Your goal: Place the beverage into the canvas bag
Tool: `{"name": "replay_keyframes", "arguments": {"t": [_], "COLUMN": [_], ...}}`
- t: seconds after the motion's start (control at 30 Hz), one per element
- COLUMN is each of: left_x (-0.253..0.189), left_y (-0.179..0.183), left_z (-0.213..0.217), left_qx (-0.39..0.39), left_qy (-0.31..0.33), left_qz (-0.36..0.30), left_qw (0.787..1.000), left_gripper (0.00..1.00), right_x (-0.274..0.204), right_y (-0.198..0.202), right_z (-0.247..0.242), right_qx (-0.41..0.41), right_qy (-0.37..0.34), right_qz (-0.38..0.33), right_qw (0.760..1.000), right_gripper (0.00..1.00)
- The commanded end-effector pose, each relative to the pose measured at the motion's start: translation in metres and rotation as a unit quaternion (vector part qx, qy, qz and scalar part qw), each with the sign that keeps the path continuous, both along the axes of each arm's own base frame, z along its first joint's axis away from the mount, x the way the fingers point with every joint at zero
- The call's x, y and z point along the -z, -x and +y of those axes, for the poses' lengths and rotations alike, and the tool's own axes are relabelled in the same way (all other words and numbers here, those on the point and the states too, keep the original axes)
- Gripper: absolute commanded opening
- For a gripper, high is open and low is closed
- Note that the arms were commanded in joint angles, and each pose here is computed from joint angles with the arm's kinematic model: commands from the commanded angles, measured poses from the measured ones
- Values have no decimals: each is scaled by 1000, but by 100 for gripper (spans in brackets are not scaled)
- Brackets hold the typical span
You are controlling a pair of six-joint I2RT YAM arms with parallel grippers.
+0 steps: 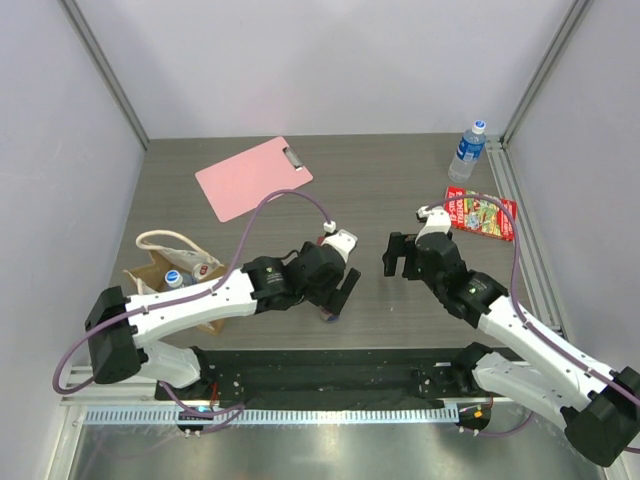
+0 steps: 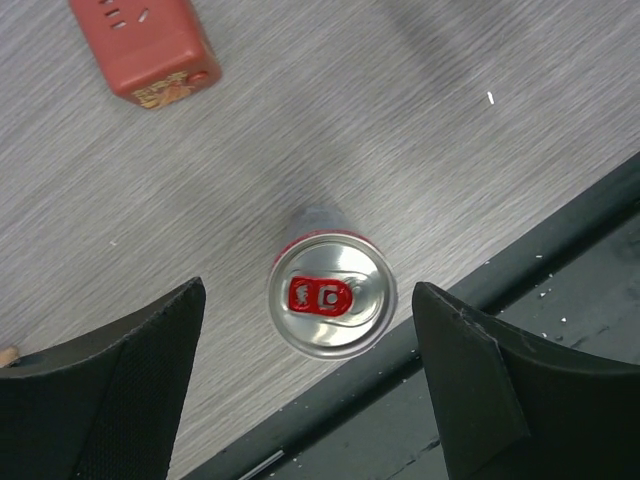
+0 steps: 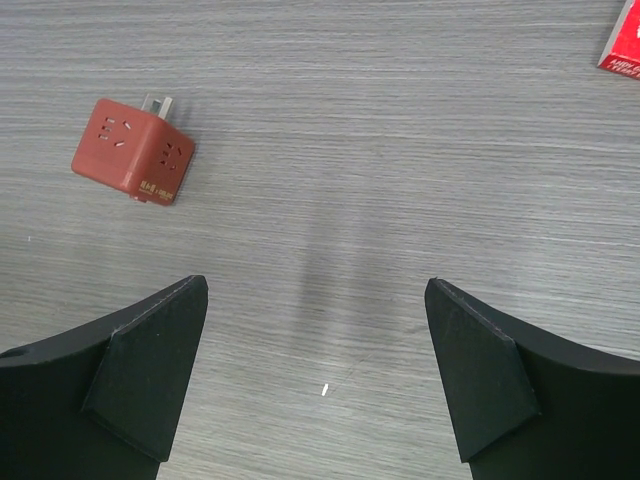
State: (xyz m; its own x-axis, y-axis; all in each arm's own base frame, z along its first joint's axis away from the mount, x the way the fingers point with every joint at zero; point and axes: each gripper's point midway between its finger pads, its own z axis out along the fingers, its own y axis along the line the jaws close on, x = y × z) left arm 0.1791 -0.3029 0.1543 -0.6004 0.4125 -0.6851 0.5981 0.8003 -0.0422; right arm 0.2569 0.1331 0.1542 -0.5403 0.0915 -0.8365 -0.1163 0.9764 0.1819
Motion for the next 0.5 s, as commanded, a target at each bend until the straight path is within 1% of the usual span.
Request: {"name": "replay_keyframes", "arguments": {"t": [0.0,0.2,0.23,0.3,0.33,0.43,0.47], "left_x": [2,14,15,13,12,0,-7], "left_y": [1,-3,-3,-4,-6,-10,-12], "left_z": [-17,-15,-14,-14,-12,-8,-7], "left_qx": [2,-11,-12,-16,-20,-38,-41], "left_qy": [23,-3,-6,-7,-7,-6,2], "left_qz": [6,7,8,5,3,-11,-16], "left_qw": [1000,1000,1000,1000,1000,999,999], "left_gripper": [82,71,63,51,40,24,22], "right_x": [-10,-12,-13,-13,-13,-12,-11], "right_y": [-4,-4,-4,-4,-5,-4,-4], "right_z": [4,5,5,5,5,6,7], "right_qx": [-6,-9,-9,-8,-9,-11,-12], "right_qy": [-19,-20,-21,-21,-20,-20,-20], "right_qz": [-23,-24,-26,-27,-27,-24,-24], "right_qw": [1000,999,999,999,999,999,999], "right_gripper": [95,95,95,95,95,95,95]}}
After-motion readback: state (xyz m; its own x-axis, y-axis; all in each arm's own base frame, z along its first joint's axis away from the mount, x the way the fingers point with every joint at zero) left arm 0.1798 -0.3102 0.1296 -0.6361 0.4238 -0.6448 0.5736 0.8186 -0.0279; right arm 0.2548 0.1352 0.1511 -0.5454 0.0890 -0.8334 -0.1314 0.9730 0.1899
